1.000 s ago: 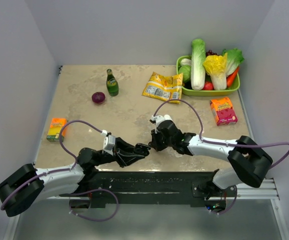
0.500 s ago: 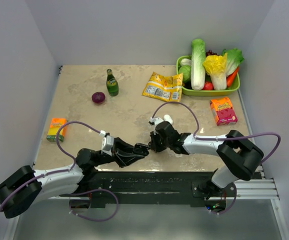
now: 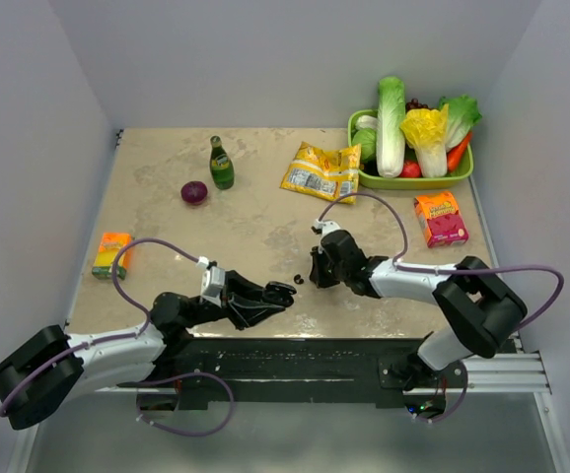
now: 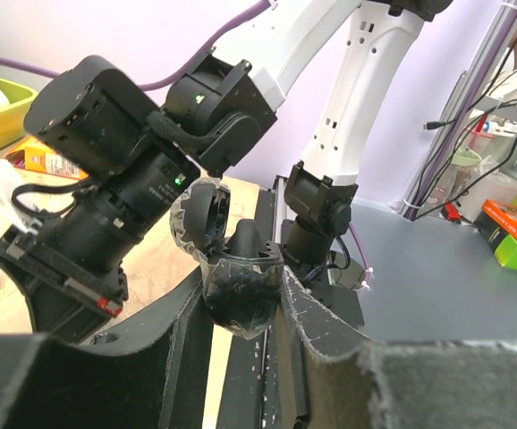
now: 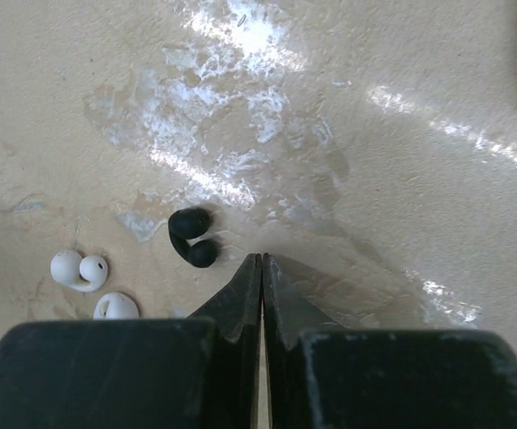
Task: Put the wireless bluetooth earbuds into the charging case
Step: Adjust the earbud at the center of the board.
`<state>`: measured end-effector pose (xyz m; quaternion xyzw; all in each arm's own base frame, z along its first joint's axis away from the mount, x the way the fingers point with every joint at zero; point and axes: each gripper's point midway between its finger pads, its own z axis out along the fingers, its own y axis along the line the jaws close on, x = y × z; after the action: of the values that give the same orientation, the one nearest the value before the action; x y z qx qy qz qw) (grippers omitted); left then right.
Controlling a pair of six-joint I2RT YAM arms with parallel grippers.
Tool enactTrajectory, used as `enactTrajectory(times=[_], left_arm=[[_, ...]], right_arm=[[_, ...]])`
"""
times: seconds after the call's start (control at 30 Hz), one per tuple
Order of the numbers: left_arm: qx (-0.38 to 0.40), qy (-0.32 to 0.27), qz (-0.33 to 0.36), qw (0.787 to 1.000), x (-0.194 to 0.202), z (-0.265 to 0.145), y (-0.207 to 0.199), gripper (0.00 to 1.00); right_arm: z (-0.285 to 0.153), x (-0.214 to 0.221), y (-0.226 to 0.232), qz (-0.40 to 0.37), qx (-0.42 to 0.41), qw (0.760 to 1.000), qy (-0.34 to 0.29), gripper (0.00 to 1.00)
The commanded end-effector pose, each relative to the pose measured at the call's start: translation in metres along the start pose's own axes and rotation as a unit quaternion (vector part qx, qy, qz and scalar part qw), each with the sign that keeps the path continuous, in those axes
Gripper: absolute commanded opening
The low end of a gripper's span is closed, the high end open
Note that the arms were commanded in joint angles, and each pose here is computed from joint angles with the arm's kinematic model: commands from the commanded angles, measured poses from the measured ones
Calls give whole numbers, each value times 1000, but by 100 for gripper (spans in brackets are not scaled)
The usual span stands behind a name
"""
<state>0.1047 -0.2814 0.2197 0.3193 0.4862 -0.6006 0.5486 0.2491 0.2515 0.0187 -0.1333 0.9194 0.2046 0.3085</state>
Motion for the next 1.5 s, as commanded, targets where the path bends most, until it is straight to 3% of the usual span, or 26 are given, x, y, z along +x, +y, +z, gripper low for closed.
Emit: enactTrajectory(times=[0.0,0.17,0.27,0.47,0.8,1.47], left_arm=[[52,-126,87,987,-34,-41,-38,0],[46,-122,86,988,-31,-41,-36,0],[47,-121,85,988,-31,-40,-36,0],[51,-123,82,988,-32,-40,-37,0],[47,-123,84,988,-31,-42,-37,0],[45,-120,85,988,-29,-42,-36,0]], right_arm=[[-19,-30,13,-11,-32,997,-63,7],[-37,-35,44,-74,-92,990,-78,37],[-34,-30,54,-105,-110,987,-58,42],[-21,-20,63,-120,-126,984,-29,43],[-12,-33,71,-120,-131,983,-43,43],[8,-19,53,-113,-87,990,-14,42]])
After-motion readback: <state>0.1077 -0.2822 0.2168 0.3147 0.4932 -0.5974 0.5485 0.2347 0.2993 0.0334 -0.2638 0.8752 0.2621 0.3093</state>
